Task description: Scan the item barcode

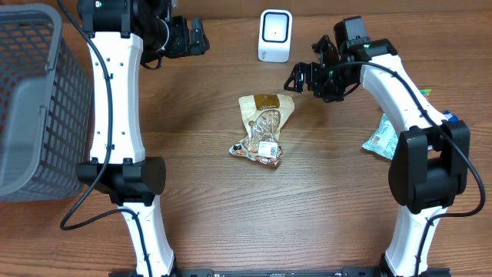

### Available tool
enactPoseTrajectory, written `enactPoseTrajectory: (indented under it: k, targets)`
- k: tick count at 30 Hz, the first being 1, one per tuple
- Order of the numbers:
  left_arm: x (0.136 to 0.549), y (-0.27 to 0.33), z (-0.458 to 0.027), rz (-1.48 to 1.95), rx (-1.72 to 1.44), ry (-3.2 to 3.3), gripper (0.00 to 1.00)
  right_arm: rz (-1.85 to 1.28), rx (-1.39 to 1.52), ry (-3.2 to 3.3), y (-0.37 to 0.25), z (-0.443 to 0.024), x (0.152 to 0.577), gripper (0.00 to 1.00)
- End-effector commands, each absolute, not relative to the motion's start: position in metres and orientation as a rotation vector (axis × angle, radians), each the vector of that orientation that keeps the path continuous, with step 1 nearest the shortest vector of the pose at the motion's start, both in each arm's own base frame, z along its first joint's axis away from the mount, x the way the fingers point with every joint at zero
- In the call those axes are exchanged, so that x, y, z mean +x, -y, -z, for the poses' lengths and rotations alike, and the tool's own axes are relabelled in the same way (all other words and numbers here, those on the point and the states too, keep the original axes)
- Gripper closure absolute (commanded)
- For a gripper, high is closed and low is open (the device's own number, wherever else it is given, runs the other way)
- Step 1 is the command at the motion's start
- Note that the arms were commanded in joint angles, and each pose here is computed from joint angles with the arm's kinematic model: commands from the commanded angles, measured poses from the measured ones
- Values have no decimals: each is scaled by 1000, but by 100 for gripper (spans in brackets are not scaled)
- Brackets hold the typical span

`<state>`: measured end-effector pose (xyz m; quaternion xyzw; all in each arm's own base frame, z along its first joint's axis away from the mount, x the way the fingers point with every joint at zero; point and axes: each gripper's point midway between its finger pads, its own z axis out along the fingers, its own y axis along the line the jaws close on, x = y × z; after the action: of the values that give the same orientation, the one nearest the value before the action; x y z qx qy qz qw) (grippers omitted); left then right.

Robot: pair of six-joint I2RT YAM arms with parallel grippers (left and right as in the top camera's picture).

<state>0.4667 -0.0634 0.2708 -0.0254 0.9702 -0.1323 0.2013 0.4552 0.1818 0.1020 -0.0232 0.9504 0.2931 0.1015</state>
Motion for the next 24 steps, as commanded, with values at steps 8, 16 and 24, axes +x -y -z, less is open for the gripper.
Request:
enactPoseTrajectory:
  k: [8, 16, 24]
  targets:
    - [462, 69, -283, 373, -56, -2684, 0, -1060, -364, -2758, -221, -36, 449, 3]
    - [462, 69, -283, 373, -56, -2684, 0, -1235, -524, -2760, -256, -31, 417, 18]
    - [462, 69, -283, 373, -56, -2684, 0, -1242, -523, -2810, -259, -28, 405, 66]
